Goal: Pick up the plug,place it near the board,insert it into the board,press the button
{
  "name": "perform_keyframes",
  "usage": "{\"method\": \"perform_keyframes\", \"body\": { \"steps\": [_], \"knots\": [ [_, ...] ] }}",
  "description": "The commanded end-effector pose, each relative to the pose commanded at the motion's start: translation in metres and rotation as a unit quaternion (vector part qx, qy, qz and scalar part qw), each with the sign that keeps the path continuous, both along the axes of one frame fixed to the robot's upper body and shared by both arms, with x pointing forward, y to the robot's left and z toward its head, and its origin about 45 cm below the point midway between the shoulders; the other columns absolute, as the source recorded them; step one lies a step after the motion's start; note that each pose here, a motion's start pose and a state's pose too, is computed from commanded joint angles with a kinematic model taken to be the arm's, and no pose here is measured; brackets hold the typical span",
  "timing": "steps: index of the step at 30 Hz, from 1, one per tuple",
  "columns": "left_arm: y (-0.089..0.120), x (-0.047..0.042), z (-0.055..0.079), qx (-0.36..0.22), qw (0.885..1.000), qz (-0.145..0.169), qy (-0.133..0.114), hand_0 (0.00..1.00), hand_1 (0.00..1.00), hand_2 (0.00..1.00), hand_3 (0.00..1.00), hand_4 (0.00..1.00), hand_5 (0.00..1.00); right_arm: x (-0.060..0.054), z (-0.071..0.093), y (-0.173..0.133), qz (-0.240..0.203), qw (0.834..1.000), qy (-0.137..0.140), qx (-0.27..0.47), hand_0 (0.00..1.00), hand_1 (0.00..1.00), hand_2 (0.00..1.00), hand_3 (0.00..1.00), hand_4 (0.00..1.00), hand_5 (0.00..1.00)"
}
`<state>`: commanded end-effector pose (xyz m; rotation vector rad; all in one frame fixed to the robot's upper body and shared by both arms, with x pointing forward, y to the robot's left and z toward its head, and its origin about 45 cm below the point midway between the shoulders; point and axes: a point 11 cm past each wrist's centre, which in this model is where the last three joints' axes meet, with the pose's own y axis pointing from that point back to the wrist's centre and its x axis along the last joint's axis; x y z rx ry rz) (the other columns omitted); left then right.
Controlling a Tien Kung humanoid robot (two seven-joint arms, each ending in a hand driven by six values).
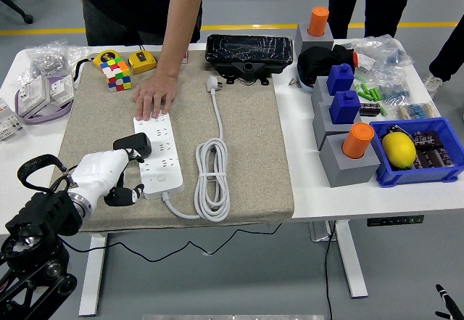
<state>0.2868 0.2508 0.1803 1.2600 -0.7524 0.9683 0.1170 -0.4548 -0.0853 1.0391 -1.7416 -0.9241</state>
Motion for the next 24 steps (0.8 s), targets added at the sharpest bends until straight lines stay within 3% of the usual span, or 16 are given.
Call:
{"method": "perform_keyframes", "body": {
  "steps": [2, 3, 15, 20, 21, 24],
  "knots": [
    [-0.001, -0.0010, -0.001, 0.003, 1.000, -0.003, 0.003, 0.182, 0.067, 0.162, 0.766, 0.599, 0.002, 0.000, 0.000, 0.000, 0.000, 1.000, 0.000, 0.000, 0.815, 0.760, 0.744, 0.783, 0.998, 0.998],
    [-0.001, -0.0013, -0.002, 0.004, 1.000, -0.004, 0.005, 0.177, 0.061, 0.154, 0.789, 0.646, 0.002, -0.001, 0.000, 0.000, 0.000, 1.000, 0.000, 0.000, 0.816, 0.760, 0.744, 0.783, 0.998, 0.998],
    [-0.018, -0.0036, -0.005, -0.018, 0.999, -0.034, 0.014, 0.174, 0.064, 0.154, 0.860, 0.653, 0.002, 0.001, 0.000, 0.000, 0.000, 1.000, -0.001, 0.000, 0.814, 0.760, 0.744, 0.783, 0.998, 0.998],
    [-0.022, -0.0043, -0.006, -0.021, 0.999, -0.041, 0.018, 0.174, 0.064, 0.154, 0.860, 0.653, 0.002, 0.000, 0.000, 0.000, 0.000, 1.000, -0.001, 0.000, 0.814, 0.760, 0.744, 0.783, 0.998, 0.998],
    [-0.022, -0.0049, -0.006, -0.022, 0.999, -0.043, 0.020, 0.175, 0.062, 0.154, 0.792, 0.640, 0.002, 0.000, 0.000, 0.000, 0.000, 1.000, 0.000, 0.000, 0.815, 0.760, 0.744, 0.783, 0.998, 0.998],
    [-0.024, -0.0067, -0.009, -0.022, 0.998, -0.048, 0.032, 0.175, 0.062, 0.154, 0.792, 0.640, 0.002, -0.001, 0.000, 0.000, 0.000, 1.000, 0.001, 0.000, 0.815, 0.760, 0.744, 0.783, 0.998, 0.998]
  ]
}}
